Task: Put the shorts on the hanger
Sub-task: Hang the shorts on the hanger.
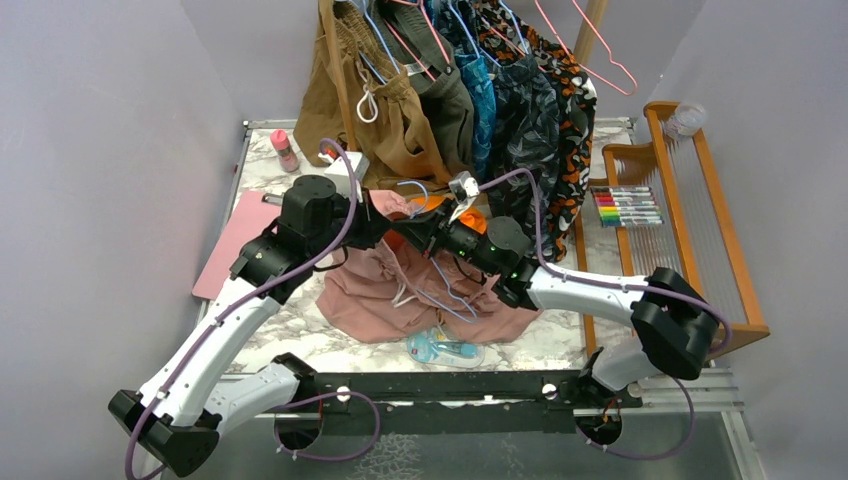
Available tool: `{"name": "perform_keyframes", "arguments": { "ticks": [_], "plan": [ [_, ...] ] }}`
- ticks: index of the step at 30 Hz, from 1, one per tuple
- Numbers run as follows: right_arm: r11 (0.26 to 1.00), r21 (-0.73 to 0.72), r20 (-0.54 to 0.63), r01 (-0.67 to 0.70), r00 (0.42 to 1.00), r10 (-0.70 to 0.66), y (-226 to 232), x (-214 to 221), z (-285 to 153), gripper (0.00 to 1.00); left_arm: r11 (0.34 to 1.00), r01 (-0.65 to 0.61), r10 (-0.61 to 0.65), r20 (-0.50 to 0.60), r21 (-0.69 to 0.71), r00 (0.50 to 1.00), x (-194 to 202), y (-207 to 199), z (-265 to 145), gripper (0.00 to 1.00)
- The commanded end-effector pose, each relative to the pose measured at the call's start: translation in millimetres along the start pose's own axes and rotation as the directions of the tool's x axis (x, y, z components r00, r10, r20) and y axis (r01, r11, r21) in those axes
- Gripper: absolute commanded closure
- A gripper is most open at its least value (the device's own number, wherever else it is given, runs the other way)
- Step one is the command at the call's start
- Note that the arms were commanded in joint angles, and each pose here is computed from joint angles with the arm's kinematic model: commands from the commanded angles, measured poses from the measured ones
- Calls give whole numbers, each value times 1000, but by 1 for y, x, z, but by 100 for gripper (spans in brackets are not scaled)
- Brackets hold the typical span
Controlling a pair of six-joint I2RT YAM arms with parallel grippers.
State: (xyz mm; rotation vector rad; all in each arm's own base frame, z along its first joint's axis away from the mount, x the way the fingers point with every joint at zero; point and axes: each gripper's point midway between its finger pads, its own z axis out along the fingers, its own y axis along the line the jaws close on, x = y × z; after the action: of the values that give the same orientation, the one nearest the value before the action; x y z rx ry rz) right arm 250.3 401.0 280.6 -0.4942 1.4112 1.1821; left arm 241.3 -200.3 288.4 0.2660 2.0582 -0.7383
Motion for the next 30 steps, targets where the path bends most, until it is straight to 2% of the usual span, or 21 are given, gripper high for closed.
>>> {"name": "perform_keyframes", "arguments": {
  "ticks": [1, 10, 13, 21, 24, 26, 28, 29, 30],
  "plan": [
    [991, -113, 141, -68, 987, 84, 26, -34, 12, 99, 995, 8, -11, 24, 104, 1000, -14, -24, -5, 100],
    [958, -229, 235, -170, 946, 224, 46, -61, 12, 99, 970, 21, -37, 62, 241, 997, -40, -57, -15, 100],
    [953, -253, 258, -168, 937, 234, 51, -71, 12, 99, 966, 19, -42, 82, 258, 996, -45, -62, -23, 86],
    [936, -292, 312, -195, 906, 286, 54, -83, 9, 99, 960, 21, -53, 107, 279, 993, -44, -66, -39, 57],
    [925, -318, 326, -207, 893, 312, 58, -87, 8, 99, 952, 10, -52, 129, 306, 990, -51, -73, -50, 41],
    [921, -331, 334, -205, 888, 317, 60, -91, 7, 99, 947, -6, -48, 161, 322, 986, -60, -79, -61, 26],
    [918, -344, 344, -195, 884, 317, 63, -97, 5, 99, 941, -26, -43, 197, 336, 979, -69, -85, -73, 6],
    [918, -350, 351, -188, 882, 315, 66, -101, 4, 99, 939, -38, -42, 223, 342, 974, -75, -89, -81, 1],
    [918, -356, 360, -177, 880, 310, 68, -105, 1, 99, 937, -49, -43, 251, 347, 967, -83, -92, -90, 1]
  ]
}}
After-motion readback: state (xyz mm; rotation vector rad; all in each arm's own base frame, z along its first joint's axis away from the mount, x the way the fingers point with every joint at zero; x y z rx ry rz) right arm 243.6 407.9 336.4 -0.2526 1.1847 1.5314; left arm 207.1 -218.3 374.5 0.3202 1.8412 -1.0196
